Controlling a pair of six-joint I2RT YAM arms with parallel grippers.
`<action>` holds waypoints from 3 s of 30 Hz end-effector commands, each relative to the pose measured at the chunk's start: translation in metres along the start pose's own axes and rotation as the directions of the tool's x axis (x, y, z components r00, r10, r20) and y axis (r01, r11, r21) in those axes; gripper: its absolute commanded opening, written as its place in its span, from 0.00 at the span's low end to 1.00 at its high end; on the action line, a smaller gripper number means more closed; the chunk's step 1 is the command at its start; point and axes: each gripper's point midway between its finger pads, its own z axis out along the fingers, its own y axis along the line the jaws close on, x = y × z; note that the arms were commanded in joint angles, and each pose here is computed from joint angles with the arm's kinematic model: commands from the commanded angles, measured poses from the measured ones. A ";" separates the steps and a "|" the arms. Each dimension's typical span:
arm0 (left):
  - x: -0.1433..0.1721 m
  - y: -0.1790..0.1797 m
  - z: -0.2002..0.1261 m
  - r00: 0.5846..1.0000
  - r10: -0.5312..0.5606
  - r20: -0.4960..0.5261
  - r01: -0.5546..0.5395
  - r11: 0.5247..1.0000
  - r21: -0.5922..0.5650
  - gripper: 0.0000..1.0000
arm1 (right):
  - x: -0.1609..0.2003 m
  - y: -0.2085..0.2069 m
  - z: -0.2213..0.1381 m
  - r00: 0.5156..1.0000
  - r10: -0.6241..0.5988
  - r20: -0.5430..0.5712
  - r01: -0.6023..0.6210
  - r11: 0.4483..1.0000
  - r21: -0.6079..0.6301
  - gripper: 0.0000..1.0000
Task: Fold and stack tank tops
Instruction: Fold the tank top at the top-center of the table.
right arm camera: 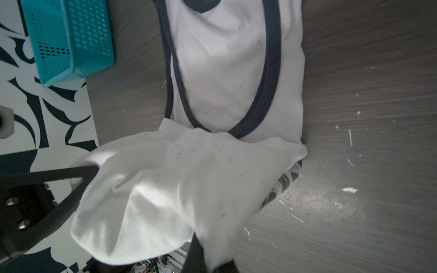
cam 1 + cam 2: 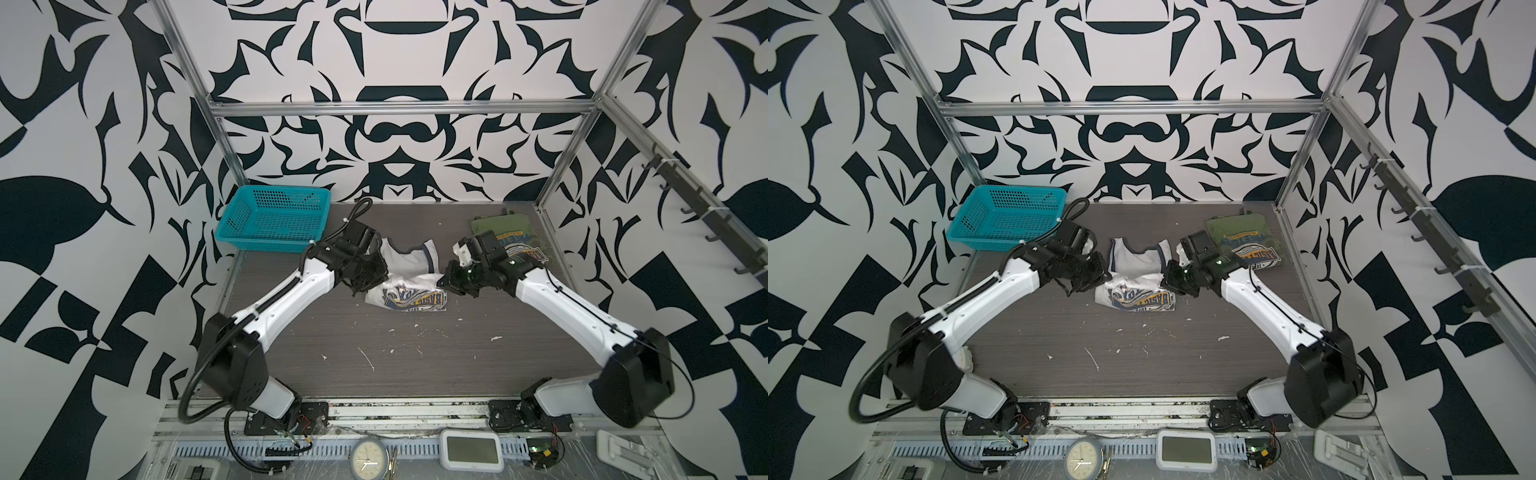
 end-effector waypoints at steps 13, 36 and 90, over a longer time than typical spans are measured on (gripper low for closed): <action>-0.109 -0.010 0.047 0.994 -0.110 -0.016 0.111 0.988 0.103 0.14 | -0.117 0.023 0.033 1.000 0.011 0.029 -0.007 0.992 -0.123 0.00; -0.201 0.018 0.056 0.972 0.009 0.237 0.008 0.997 -0.071 0.69 | -0.194 -0.001 0.066 0.976 -0.144 0.163 0.136 0.989 0.059 0.55; -0.240 0.012 0.086 0.971 0.093 0.222 -0.078 0.994 -0.072 0.84 | -0.247 -0.009 0.095 0.975 -0.156 0.162 0.157 0.988 0.006 0.59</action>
